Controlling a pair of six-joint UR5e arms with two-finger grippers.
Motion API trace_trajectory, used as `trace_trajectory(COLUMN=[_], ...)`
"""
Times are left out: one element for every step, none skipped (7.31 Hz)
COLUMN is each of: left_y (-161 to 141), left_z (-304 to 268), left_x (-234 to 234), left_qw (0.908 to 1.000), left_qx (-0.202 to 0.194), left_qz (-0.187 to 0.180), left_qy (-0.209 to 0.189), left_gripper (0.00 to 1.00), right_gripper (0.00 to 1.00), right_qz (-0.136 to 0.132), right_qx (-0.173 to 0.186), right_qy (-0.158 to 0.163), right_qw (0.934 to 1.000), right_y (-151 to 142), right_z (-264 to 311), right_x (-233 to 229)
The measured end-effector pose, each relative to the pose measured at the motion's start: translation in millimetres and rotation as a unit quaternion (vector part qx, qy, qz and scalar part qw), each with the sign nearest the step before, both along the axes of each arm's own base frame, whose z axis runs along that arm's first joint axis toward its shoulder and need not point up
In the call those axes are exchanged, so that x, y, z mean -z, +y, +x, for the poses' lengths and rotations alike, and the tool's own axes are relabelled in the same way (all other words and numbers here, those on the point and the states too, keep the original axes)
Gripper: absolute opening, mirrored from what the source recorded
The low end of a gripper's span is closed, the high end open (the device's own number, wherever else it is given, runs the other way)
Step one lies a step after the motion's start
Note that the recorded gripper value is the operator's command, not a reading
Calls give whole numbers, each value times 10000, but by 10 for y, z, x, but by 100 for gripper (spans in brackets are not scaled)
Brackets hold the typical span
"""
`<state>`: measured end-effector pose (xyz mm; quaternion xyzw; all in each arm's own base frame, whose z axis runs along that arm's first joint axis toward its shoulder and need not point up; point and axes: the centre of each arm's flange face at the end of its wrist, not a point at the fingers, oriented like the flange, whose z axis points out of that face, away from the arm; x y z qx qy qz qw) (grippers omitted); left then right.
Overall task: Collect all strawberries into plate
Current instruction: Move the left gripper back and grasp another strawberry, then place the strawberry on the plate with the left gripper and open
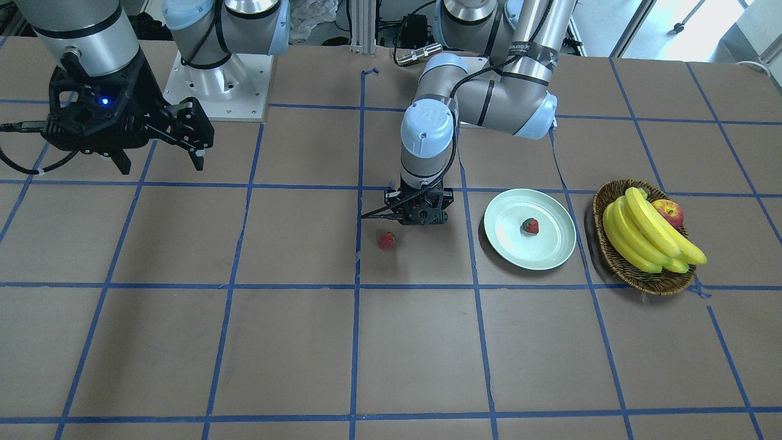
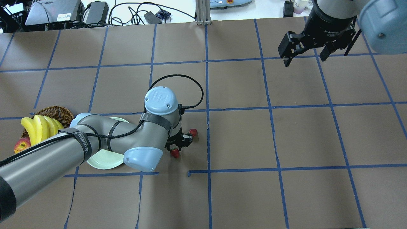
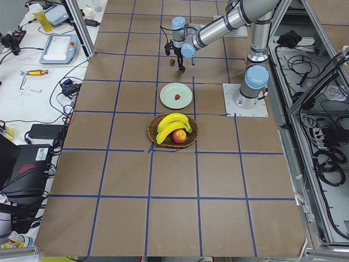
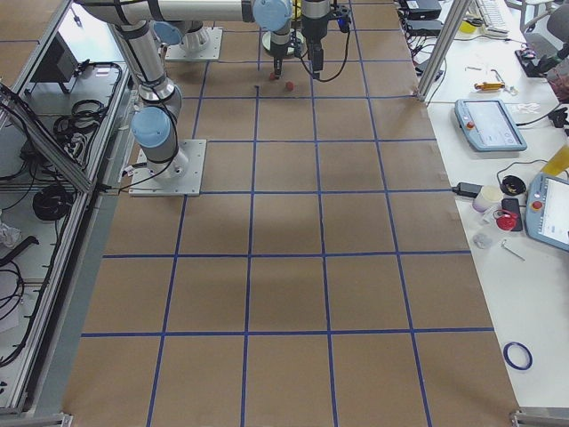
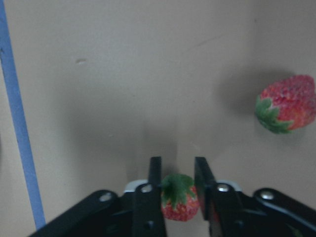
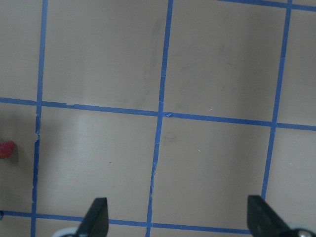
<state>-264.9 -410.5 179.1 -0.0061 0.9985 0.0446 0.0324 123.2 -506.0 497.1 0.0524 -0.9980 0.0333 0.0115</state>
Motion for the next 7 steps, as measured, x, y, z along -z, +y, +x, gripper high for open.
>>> trace_trajectory(left_y=[34,65,75,64,11,-120,-293], left_z=[-18,-24,-25,-15,18,112,325], left_x=[38,75,83,56,-24,-155,-292], left_qw=[10000,9999,9999,9999,9998,9993,9984], left_qx=[23,43,63,90,125,175,212], left_qz=[49,96,111,122,161,281,428], left_qy=[-20,-42,-48,-48,-78,-167,-291], left_gripper=[41,30,26,26,26,26,26], right_gripper=[100,100,100,100,100,100,100], right_qz=[0,0,1,3,2,1,-2], right_qx=[3,5,5,4,1,-1,-2], right_qy=[0,0,0,0,0,0,0], right_qw=[10000,10000,10000,10000,10000,10000,10000], right_y=[0,0,0,1,0,0,0], right_z=[0,0,0,0,0,0,0], right_x=[0,0,0,0,0,0,-2])
